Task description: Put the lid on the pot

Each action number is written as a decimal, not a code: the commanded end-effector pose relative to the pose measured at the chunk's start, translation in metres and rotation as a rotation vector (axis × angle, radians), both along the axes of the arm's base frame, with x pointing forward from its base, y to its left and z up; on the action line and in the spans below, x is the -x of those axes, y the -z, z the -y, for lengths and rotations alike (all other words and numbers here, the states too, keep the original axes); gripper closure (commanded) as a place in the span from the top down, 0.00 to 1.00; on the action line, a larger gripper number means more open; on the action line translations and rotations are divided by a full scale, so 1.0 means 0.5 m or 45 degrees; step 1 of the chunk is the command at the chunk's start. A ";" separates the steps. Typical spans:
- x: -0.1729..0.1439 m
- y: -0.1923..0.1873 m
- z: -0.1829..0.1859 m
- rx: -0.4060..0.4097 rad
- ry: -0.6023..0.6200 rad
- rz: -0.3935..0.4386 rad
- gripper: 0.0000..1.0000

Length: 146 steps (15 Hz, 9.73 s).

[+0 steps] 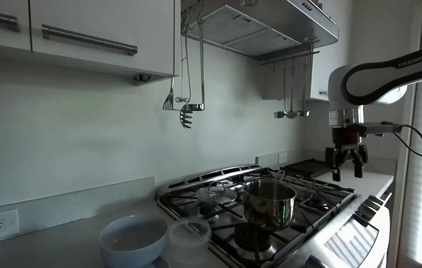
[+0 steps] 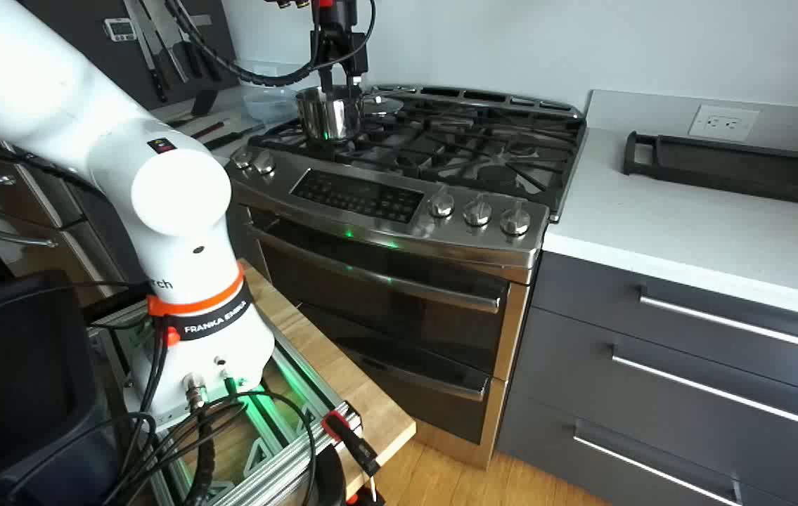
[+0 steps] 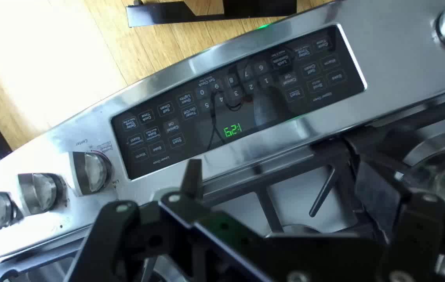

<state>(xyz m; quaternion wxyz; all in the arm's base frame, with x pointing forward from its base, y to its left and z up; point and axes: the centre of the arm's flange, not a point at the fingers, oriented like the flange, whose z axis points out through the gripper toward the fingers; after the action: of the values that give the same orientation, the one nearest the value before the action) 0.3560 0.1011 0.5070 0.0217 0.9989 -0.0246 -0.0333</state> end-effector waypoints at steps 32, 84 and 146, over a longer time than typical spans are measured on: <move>-0.358 -0.021 -0.275 -0.261 -1.151 0.452 1.00; -0.604 0.099 -0.380 -0.617 -1.364 0.687 0.04; -0.147 0.032 -0.230 -0.629 -1.393 0.745 0.04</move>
<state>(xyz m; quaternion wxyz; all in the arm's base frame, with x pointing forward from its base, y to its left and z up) 0.4381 0.2183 0.4909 -0.1884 0.8135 0.4994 0.2308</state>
